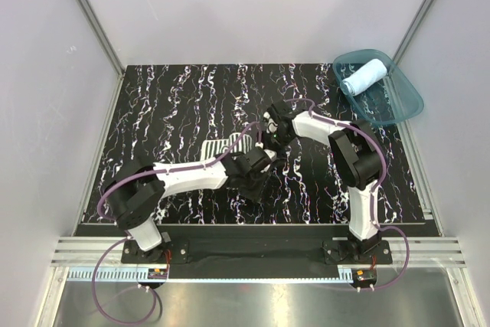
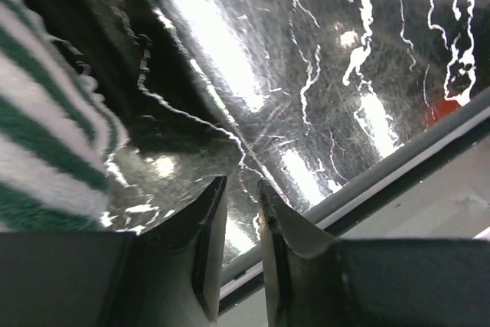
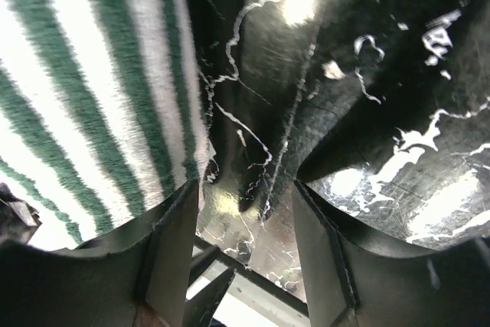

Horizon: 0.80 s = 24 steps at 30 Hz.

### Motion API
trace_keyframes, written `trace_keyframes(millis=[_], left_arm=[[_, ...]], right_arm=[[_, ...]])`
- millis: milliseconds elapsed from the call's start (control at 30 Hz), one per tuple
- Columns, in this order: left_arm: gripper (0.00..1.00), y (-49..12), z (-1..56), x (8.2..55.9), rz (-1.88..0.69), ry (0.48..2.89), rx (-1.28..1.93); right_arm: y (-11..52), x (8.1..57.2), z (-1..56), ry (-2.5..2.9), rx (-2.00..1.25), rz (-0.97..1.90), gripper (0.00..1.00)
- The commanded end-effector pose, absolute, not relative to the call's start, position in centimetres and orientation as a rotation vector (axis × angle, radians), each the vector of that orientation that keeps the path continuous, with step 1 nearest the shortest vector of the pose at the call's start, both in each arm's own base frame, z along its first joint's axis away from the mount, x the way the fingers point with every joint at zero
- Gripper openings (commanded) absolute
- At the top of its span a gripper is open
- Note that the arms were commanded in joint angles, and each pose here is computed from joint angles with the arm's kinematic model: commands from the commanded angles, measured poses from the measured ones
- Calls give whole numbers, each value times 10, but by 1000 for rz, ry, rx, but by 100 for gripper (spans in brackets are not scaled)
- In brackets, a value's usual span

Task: Roll the towels
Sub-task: Roll the towel

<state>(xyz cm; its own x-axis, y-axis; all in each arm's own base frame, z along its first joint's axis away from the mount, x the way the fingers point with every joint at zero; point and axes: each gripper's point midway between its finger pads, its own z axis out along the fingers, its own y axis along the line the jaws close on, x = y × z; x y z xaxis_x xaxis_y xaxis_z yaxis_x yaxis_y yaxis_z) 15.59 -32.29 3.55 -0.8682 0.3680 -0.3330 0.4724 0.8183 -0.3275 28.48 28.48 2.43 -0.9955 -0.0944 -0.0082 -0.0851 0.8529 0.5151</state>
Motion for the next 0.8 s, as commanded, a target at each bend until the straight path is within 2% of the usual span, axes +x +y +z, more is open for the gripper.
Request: trace_keyframes(millis=[0,67,167,300,467,767], left_arm=[[30,-316,51,171,-490,2735,608],[38,-313,55,172,-482,2718,615],[41,-311,82,179,-486,2632,583],[48,-307,146,192,-535,2458,496],[53,-295,187,203,-499,2364,453],[56,-282,137,220,-267,2412,431]], right_arm=[[287,285,34,-3002,259,-837,58],[289,284,35,-3002,251,-864,58],[290,280,35,-2997,219,-899,58],[290,274,34,-2985,183,-925,57],[291,276,41,-2993,181,-939,57],[293,278,50,-3000,171,-944,56]])
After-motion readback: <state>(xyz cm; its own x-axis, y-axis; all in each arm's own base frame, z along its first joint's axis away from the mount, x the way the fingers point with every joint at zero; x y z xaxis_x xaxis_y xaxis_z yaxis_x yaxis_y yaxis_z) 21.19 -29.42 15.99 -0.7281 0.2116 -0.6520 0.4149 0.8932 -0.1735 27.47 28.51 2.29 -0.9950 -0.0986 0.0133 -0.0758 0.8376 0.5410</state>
